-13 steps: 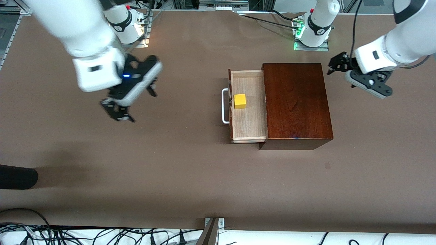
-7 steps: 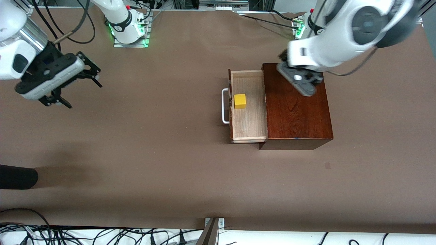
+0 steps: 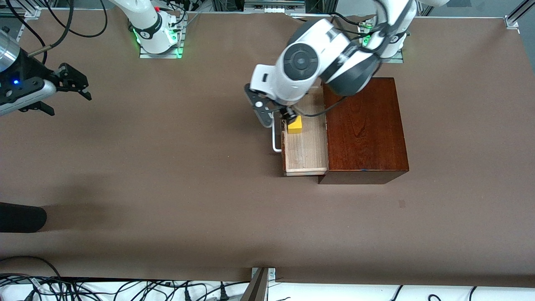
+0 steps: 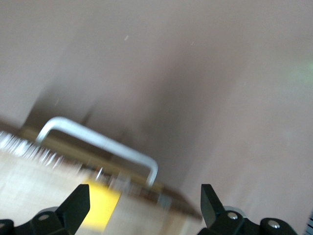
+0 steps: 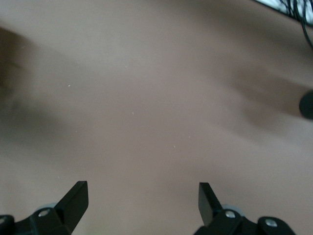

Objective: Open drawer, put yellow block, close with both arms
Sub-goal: 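Move the left gripper to the drawer front beside the handle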

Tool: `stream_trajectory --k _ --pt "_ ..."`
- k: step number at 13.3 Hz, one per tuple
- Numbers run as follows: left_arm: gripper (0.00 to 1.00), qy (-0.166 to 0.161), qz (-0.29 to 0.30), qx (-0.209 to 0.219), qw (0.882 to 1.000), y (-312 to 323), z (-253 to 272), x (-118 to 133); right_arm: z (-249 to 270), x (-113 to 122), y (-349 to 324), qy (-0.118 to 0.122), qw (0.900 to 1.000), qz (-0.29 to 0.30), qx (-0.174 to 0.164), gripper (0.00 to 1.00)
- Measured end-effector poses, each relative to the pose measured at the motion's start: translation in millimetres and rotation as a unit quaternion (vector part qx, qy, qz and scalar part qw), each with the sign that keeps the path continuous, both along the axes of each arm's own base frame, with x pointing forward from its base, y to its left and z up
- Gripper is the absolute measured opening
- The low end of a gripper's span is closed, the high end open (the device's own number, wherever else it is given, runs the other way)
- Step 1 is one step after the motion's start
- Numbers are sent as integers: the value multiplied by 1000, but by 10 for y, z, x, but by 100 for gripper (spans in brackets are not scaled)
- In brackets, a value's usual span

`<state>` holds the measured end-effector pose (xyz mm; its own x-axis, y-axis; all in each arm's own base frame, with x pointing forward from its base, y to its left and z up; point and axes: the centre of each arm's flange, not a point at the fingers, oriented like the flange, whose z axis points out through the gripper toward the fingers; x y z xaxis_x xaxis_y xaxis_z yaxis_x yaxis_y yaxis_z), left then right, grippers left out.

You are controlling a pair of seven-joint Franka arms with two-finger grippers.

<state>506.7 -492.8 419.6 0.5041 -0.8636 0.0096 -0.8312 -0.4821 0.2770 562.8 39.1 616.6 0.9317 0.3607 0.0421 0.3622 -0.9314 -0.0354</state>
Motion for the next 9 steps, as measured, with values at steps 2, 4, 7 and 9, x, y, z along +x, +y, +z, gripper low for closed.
stream_trajectory --k 2,4,7,9 --pt "100 -21 -53 -24 998 -325 -239 -127 -27 -5 22 6 999 -52 1 100" --pt "100 -49 -146 -55 987 -499 -496 -153 -115 -10 46 15 997 -78 1 100" --pt "100 -100 -236 -45 966 -619 -765 -146 -278 -3 42 23 996 -87 -1 100" --pt "100 -118 -280 -16 953 -728 -996 -252 -275 0 43 22 995 -98 0 100"
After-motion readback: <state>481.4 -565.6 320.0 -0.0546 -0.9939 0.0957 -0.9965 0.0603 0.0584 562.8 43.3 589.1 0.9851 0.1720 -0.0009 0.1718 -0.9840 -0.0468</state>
